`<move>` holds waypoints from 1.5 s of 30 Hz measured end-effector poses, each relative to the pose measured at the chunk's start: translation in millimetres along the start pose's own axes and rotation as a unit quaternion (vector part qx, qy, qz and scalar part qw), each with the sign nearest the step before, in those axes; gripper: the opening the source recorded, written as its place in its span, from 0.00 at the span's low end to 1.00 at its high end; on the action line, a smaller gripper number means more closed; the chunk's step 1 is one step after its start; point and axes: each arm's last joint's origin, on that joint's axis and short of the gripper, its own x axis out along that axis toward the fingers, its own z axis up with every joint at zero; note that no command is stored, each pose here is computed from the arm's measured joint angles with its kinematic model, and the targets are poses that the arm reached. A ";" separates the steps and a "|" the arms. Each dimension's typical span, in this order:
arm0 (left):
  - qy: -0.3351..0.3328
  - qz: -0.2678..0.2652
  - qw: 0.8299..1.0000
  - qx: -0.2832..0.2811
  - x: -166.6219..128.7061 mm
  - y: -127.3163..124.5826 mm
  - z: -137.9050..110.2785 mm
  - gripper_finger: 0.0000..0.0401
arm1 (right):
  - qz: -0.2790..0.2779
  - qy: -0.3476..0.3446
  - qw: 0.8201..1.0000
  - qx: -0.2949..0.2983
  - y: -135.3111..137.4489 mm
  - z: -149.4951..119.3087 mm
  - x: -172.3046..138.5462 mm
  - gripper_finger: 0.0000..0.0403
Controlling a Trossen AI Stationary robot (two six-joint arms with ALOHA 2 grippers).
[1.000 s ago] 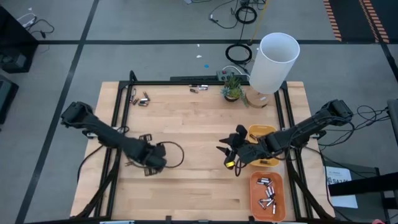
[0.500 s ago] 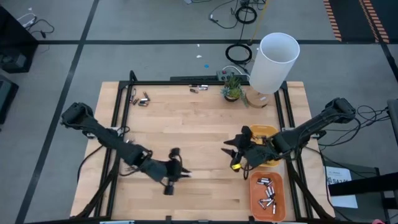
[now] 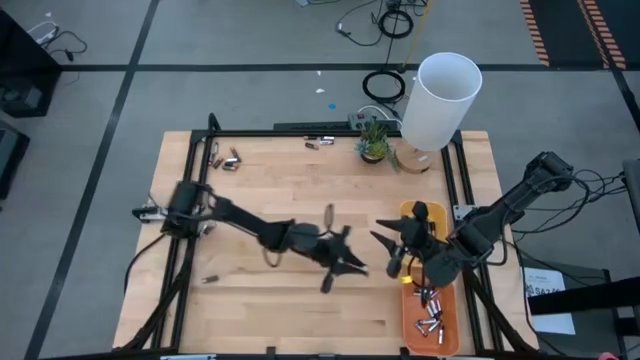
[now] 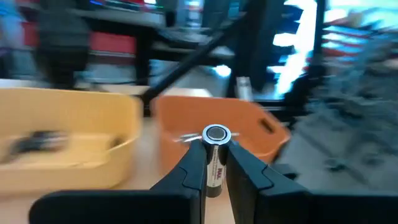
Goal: Sort batteries
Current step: Put the black battery into the orange bin, then put the brown battery into the yellow bin
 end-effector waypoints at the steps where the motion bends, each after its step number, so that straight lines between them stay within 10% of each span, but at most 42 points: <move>1: -0.002 -0.022 1.000 -0.004 11.3 2.6 -0.4 0.11 | 0.001 0.000 1.000 -0.005 0.3 -0.2 -0.6 0.33; 19: 0.023 -0.048 0.998 0.027 147.7 -3.6 -27.6 0.11 | -0.017 -0.022 0.999 -0.027 -0.3 1.6 -8.8 0.33; 27: 0.045 -0.010 0.999 0.023 158.0 1.2 -27.4 0.13 | -0.016 -0.023 0.999 -0.027 0.0 1.6 -9.4 0.33; 38: 0.060 -0.001 0.997 0.040 156.2 10.5 -28.0 0.48 | -0.013 -0.021 0.999 -0.022 0.1 1.4 -9.3 0.33; 45: 0.232 -0.034 0.969 0.082 135.8 1.7 -15.4 0.50 | 0.012 -0.012 1.000 -0.018 2.6 1.2 -11.6 0.33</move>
